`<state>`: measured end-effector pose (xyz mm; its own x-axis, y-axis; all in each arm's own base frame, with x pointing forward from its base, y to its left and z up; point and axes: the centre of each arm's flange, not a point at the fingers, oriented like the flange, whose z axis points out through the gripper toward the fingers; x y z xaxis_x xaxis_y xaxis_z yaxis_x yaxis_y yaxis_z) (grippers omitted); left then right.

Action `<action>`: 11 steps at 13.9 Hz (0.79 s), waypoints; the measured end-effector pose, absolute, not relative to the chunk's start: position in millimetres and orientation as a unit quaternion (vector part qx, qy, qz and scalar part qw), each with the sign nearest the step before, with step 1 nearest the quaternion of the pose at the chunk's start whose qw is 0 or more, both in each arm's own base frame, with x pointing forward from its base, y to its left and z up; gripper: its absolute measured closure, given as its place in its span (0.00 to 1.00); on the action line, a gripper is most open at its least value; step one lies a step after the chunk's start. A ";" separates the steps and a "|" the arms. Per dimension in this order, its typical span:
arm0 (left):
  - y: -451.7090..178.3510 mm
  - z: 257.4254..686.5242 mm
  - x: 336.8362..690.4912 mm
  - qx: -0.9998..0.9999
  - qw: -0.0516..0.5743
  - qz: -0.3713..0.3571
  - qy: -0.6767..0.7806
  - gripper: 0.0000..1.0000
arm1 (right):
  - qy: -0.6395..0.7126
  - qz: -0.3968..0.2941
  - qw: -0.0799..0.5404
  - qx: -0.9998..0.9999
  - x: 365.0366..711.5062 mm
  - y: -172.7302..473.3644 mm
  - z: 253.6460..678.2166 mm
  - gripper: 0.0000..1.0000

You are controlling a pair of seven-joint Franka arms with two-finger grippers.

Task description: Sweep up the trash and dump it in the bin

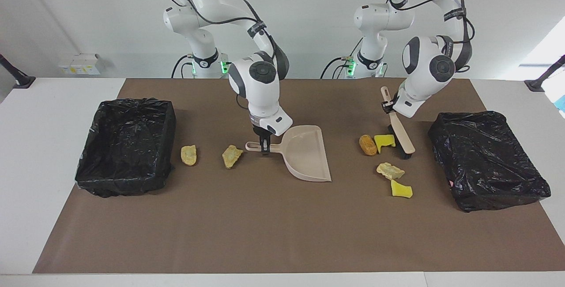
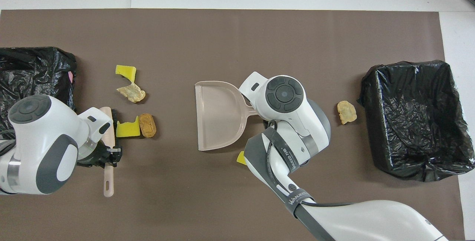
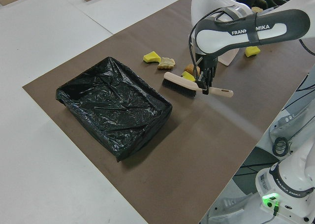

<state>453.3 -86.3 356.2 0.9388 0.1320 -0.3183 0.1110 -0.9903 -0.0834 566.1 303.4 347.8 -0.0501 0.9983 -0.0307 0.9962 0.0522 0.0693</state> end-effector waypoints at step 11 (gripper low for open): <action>-298.9 384.0 408.8 -0.990 -0.018 0.139 -0.035 0.74 | 0.722 0.015 0.035 0.691 563.7 309.6 346.6 0.67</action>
